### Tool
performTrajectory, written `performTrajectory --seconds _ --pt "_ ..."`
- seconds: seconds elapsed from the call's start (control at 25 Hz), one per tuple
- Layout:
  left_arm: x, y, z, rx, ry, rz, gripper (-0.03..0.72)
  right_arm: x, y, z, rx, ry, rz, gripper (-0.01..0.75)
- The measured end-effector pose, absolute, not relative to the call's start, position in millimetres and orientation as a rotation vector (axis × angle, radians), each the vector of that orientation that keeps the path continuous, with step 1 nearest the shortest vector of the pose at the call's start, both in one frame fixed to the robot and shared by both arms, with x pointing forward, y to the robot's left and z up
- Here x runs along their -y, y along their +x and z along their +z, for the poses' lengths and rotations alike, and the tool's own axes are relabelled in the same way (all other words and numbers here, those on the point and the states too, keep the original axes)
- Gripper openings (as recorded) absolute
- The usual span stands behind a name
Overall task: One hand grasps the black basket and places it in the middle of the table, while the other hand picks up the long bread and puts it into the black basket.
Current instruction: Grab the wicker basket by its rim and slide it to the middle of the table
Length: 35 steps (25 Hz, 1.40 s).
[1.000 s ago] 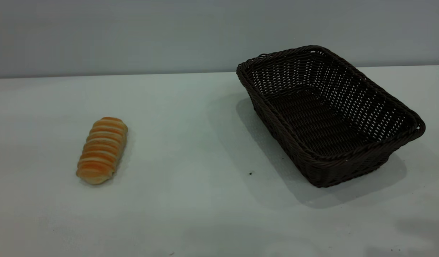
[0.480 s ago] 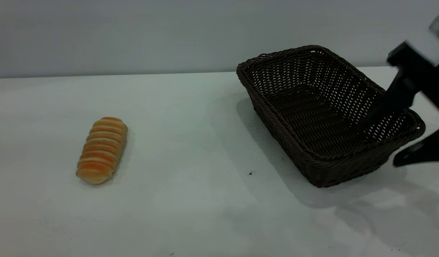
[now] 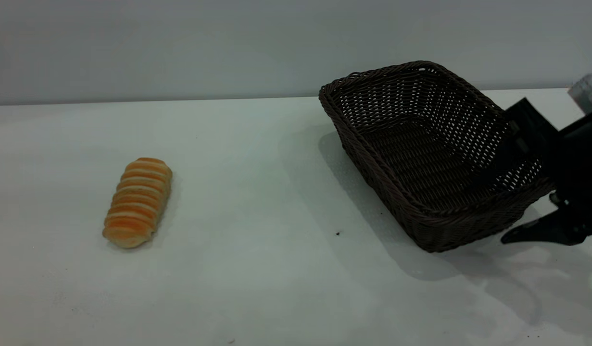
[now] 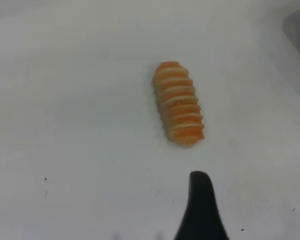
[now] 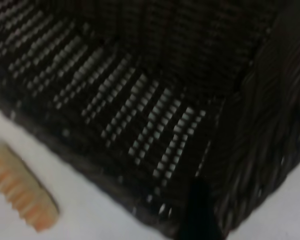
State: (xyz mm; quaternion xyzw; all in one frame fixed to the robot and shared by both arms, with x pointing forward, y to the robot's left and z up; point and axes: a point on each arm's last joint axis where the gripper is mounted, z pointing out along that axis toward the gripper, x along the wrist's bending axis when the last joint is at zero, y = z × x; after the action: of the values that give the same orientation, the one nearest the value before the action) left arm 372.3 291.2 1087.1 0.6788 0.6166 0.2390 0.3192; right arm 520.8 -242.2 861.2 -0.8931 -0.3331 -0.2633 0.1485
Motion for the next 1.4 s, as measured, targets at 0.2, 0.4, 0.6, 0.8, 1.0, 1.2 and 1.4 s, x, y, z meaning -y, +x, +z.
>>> performTrajectory --seconds 0.2,0.4,0.6,0.8,1.0,1.2,1.4 --pt "-291 373 1087 -1.62 1.783 0.63 0.58 243 533 848 0.926 -2.595 -0.761 0.593" --pt "-291 373 1087 -1.62 1.783 0.63 0.58 247 541 837 0.864 -2.663 -0.736 0.562" --pt "-291 373 1087 -1.62 1.782 0.631 0.58 251 550 829 0.765 -2.728 -0.707 0.444" --pt "-291 373 1087 -1.62 1.782 0.631 0.58 251 556 826 0.709 -2.749 -0.702 0.227" --pt "-291 373 1087 -1.62 1.782 0.631 0.58 251 556 826 0.696 -2.743 -0.702 0.094" --pt "-291 373 1087 -1.619 1.783 0.631 0.58 245 557 829 0.766 -2.655 -0.719 0.094" --pt "-291 373 1087 -1.62 1.782 0.631 0.58 238 581 850 1.139 -2.392 -0.79 0.094"
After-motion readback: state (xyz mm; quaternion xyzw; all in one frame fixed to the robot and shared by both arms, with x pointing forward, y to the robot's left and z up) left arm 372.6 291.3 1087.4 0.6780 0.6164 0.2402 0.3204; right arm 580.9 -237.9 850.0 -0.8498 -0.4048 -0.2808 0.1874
